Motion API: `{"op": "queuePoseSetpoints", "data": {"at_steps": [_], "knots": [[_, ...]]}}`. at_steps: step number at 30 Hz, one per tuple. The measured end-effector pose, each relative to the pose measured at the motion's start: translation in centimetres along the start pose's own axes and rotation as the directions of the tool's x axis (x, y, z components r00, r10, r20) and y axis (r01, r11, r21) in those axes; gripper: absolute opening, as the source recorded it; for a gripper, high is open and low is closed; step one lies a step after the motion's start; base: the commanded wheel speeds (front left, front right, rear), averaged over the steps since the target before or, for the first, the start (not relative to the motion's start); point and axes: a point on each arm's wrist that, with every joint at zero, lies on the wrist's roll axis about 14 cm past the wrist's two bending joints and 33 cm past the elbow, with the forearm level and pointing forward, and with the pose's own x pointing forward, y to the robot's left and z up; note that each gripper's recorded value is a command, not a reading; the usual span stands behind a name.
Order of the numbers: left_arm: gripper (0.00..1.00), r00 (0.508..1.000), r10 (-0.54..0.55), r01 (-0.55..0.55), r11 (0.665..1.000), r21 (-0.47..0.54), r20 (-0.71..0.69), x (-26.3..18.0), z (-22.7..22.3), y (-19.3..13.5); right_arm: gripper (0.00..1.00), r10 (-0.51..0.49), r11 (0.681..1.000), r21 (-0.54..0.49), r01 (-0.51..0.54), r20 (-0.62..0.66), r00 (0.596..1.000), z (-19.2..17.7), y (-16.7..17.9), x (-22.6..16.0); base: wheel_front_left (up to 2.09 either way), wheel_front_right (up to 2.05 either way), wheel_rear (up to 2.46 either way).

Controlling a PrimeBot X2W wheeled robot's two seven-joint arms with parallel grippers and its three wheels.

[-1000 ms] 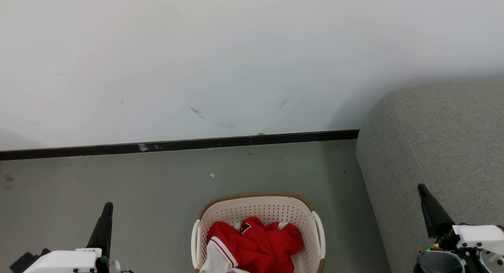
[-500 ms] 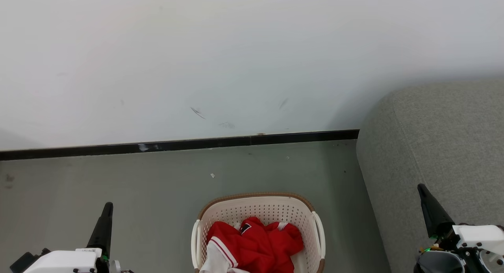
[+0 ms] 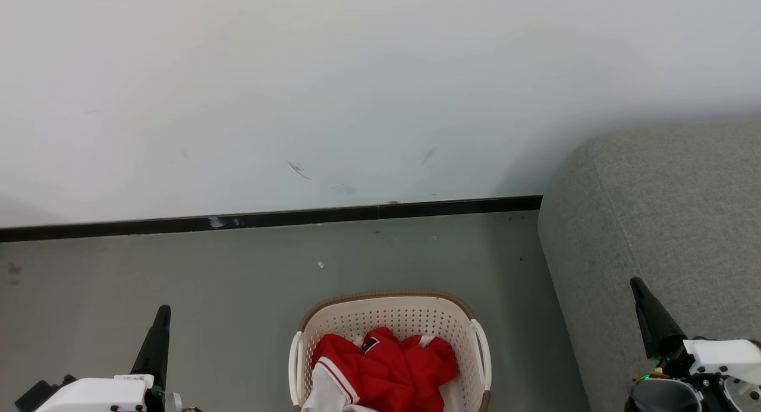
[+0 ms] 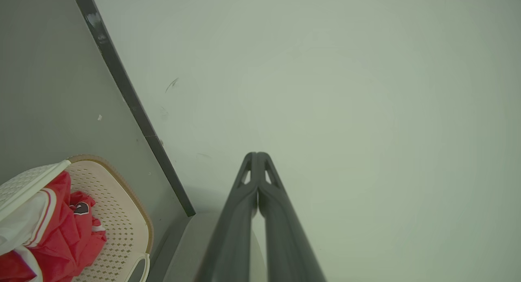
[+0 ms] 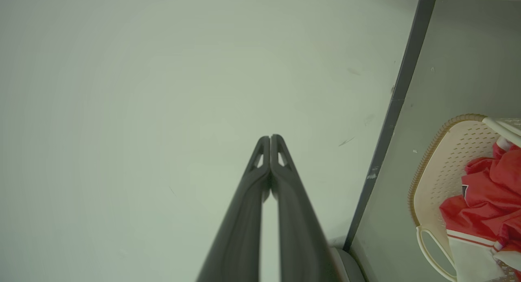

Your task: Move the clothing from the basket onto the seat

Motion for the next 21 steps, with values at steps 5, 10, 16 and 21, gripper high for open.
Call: {"op": "queuePoseSetpoints", "data": {"at_steps": [5,10,16,21], "knots": [[0.0,1.0,0.0,0.0,1.0,0.0,0.0,0.0,0.0,0.0,0.0,0.0,1.0,0.0,0.0,0.0,1.0,0.0,0.0,0.0,0.0,0.0,0.0],[0.0,1.0,0.0,0.0,1.0,0.0,0.0,0.0,0.0,0.0,0.0,0.0,1.0,0.0,0.0,0.0,1.0,0.01,0.0,0.0,0.0,0.0,0.0],[0.0,1.0,0.0,0.0,1.0,0.0,0.0,0.0,0.01,0.0,0.0,0.0,1.0,0.0,0.0,0.0,1.0,0.0,0.0,0.0,0.0,0.0,0.0],[0.0,1.0,0.0,0.0,1.0,0.0,0.0,0.0,0.01,0.0,0.0,0.0,1.0,0.0,0.0,0.0,1.0,0.0,0.0,0.0,0.0,0.0,0.0]]}}
